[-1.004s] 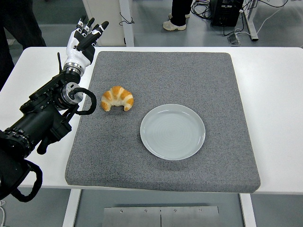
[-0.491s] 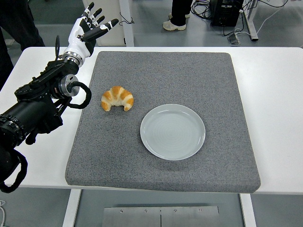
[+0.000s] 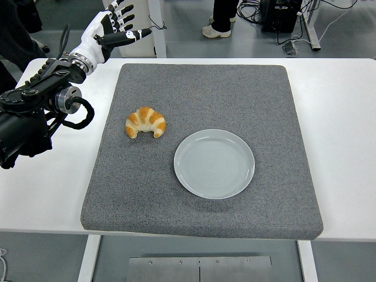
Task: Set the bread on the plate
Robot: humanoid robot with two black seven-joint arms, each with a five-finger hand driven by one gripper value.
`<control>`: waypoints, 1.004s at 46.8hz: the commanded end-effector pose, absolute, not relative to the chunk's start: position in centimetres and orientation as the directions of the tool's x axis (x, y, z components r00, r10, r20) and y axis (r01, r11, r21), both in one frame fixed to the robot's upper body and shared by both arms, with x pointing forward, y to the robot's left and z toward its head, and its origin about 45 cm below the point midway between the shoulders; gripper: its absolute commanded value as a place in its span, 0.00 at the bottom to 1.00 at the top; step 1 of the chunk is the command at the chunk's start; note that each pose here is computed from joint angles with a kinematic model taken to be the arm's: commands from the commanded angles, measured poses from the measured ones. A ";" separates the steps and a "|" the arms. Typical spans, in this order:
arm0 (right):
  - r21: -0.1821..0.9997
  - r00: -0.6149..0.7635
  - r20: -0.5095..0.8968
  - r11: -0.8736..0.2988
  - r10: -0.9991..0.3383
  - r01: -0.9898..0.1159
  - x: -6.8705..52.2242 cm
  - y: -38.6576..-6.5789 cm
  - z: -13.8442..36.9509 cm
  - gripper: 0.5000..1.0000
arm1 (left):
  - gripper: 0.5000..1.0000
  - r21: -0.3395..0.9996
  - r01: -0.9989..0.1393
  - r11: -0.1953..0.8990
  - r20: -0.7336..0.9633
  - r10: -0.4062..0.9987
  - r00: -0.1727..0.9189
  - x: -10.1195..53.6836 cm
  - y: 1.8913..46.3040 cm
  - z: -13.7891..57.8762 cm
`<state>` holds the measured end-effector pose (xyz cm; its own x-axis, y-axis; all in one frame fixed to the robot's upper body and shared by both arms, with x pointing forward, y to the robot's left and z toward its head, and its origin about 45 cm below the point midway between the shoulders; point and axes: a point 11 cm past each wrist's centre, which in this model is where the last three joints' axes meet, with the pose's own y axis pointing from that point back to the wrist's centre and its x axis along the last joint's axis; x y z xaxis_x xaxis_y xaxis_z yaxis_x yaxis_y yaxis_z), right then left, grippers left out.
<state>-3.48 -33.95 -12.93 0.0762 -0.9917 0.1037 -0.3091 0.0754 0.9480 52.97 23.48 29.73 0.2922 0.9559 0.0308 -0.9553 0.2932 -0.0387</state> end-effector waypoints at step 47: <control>0.948 0.076 0.104 0.076 -0.992 -0.309 -3.5 -34.0 -12.9 1.00 | 0.89 0.326 -0.767 0.552 0.721 0.379 0.579 48.6 21.1 30.6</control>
